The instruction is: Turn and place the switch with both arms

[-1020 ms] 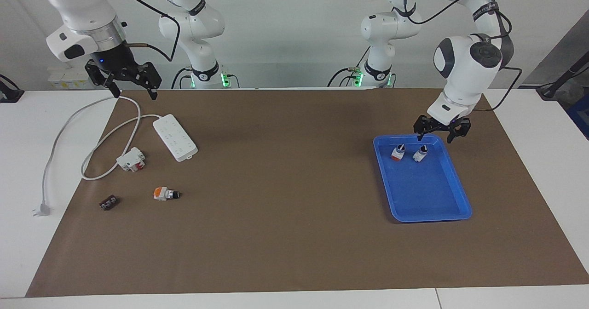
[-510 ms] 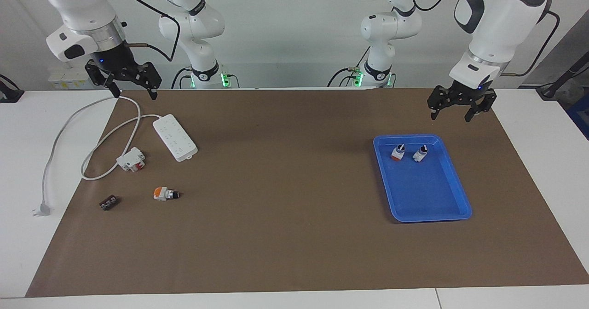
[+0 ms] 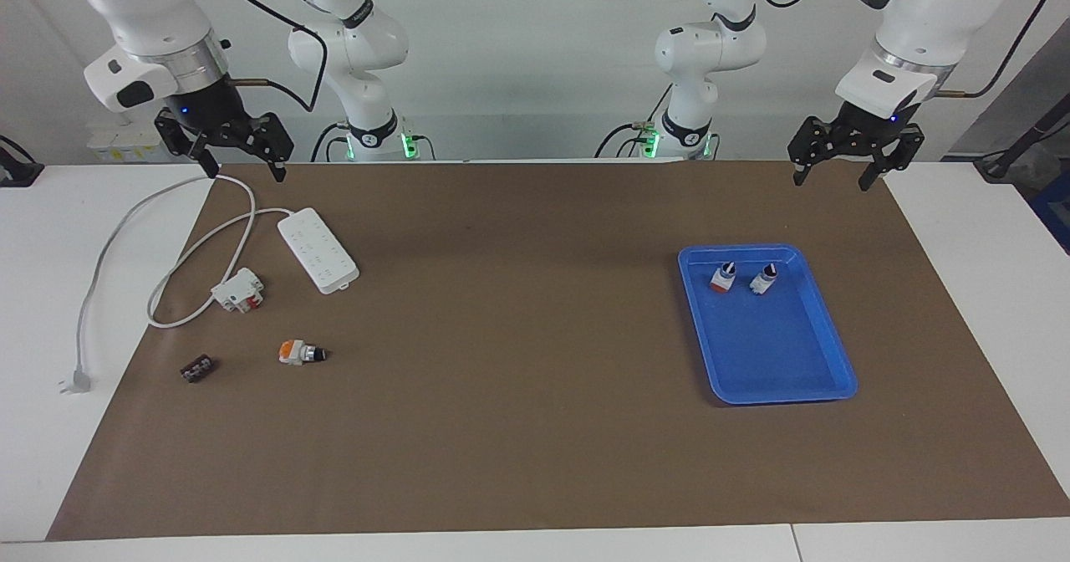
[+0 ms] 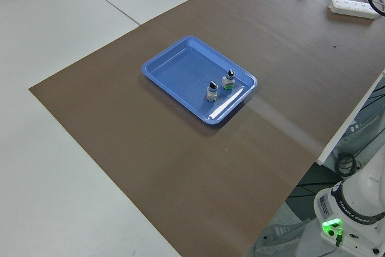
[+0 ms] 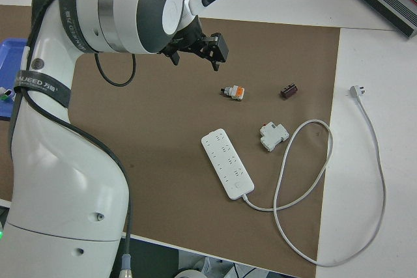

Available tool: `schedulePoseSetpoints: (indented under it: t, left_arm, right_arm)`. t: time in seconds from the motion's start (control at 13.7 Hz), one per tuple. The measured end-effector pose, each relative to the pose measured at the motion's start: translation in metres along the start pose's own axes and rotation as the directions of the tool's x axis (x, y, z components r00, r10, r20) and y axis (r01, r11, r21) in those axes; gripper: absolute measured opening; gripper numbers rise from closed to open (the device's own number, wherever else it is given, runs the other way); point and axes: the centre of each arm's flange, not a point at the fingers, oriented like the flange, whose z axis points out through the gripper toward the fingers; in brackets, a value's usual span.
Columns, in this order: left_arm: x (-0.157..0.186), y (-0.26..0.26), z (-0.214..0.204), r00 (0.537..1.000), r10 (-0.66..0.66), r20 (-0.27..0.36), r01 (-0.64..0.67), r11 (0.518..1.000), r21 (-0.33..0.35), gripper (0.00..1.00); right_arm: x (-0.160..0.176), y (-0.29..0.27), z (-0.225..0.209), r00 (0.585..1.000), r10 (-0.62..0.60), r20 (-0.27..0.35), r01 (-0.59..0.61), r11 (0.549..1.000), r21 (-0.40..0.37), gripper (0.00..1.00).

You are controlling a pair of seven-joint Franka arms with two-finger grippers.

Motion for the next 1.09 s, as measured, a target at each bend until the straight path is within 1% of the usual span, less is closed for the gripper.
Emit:
schedulePoseSetpoints:
  t: [0.29, 0.44, 0.58, 1.09]
  left_arm:
    - [-0.006, 0.009, -0.011, 0.999, 0.015, 0.038, -0.014, 1.0, -0.006, 1.0]
    - [-0.007, 0.016, -0.019, 0.999, 0.024, 0.041, -0.024, 1.0, -0.008, 1.0]
    - [-0.011, 0.012, -0.023, 0.998, 0.016, 0.058, -0.015, 1.0, -0.011, 1.0]
    - [-0.014, 0.008, -0.025, 0.997, 0.008, 0.072, -0.007, 1.0, -0.019, 1.0]
  right_arm:
    - [0.0, 0.0, 0.0, 1.0, 0.0, 0.0, 0.0, 1.0, 0.0, 1.0]
    - [0.0, 0.0, 0.0, 1.0, 0.0, 0.0, 0.0, 1.0, 0.0, 1.0]
    - [0.0, 0.0, 0.0, 1.0, 0.0, 0.0, 0.0, 1.0, 0.0, 1.0]
    - [0.0, 0.0, 0.0, 1.0, 0.0, 0.0, 0.0, 1.0, 0.0, 1.0]
